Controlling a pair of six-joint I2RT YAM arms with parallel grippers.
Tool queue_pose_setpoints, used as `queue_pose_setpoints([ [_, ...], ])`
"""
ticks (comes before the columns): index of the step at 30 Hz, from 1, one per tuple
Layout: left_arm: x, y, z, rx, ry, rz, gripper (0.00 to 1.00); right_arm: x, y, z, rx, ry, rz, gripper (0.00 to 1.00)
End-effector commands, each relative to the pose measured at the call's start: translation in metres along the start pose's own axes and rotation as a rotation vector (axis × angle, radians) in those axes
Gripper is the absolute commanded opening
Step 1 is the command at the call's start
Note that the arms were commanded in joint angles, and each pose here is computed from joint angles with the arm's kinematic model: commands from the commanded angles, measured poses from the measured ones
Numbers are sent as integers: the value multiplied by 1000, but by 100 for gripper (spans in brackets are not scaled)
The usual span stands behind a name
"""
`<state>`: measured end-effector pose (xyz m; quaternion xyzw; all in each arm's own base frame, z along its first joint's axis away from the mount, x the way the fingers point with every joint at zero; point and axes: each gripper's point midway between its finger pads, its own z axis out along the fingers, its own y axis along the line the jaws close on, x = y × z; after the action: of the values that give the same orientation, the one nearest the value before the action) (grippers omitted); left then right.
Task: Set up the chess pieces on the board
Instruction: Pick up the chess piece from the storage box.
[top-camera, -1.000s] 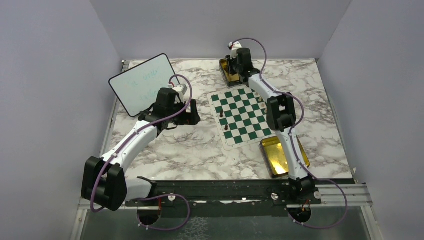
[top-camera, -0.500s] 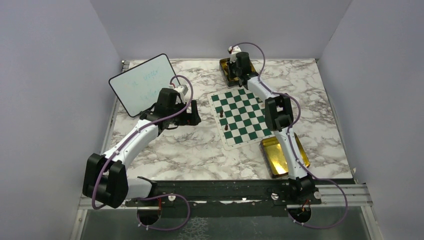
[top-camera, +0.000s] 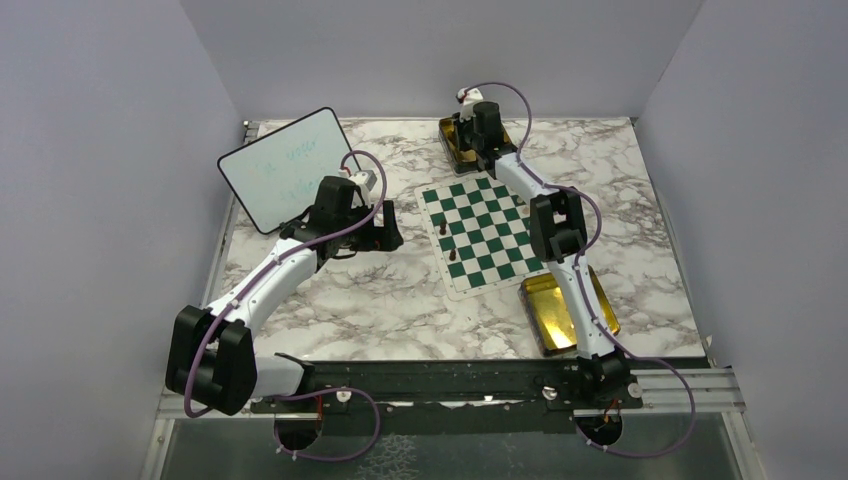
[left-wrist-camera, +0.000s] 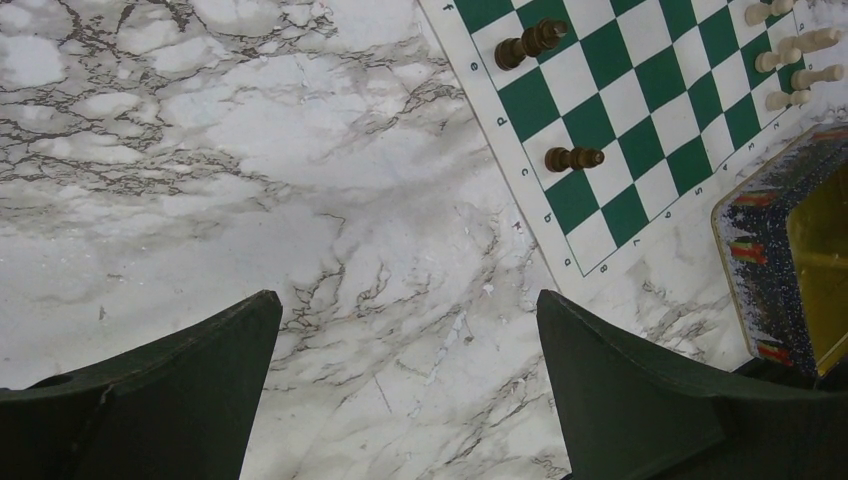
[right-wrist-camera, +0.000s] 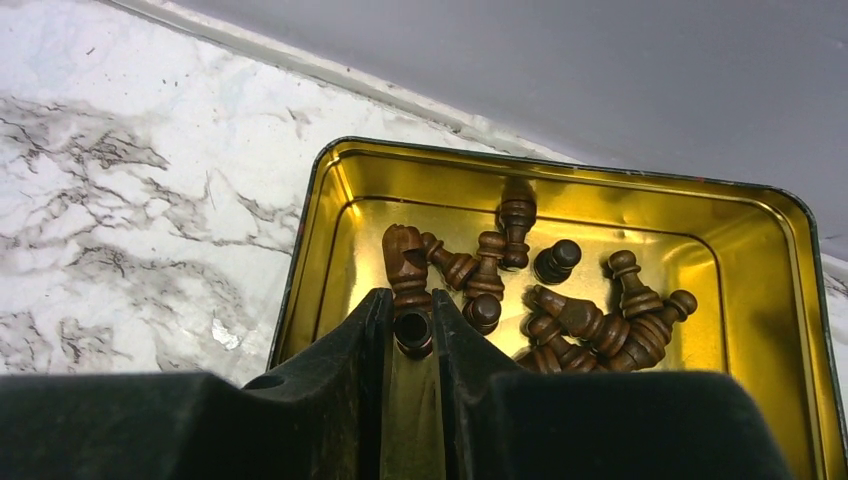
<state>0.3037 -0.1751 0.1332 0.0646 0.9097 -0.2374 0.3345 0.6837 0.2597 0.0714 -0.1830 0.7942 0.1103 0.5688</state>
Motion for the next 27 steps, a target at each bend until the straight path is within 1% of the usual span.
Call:
queue_pose_setpoints([
  [1, -10, -8, 0, 34, -24, 7, 99, -4, -2, 7, -13, -47, -16, 22],
  [4, -10, -9, -1, 36, -25, 7, 99, -2, -4, 6, 0, -35, -17, 21],
  [7, -10, -9, -1, 38, -26, 7, 99, 1, -8, 6, 18, -21, -19, 25],
  [17, -12, -10, -2, 43, -29, 9, 99, 8, -9, 6, 25, -1, -22, 32],
  [18, -12, -10, -2, 42, -31, 10, 99, 9, -9, 6, 24, 0, -22, 32],
  [21, -11, -10, -3, 38, -31, 9, 99, 12, -7, 7, 17, 1, -22, 27],
  [27, -13, -11, -4, 41, -34, 12, 99, 16, -9, 9, 29, 7, -8, 28],
])
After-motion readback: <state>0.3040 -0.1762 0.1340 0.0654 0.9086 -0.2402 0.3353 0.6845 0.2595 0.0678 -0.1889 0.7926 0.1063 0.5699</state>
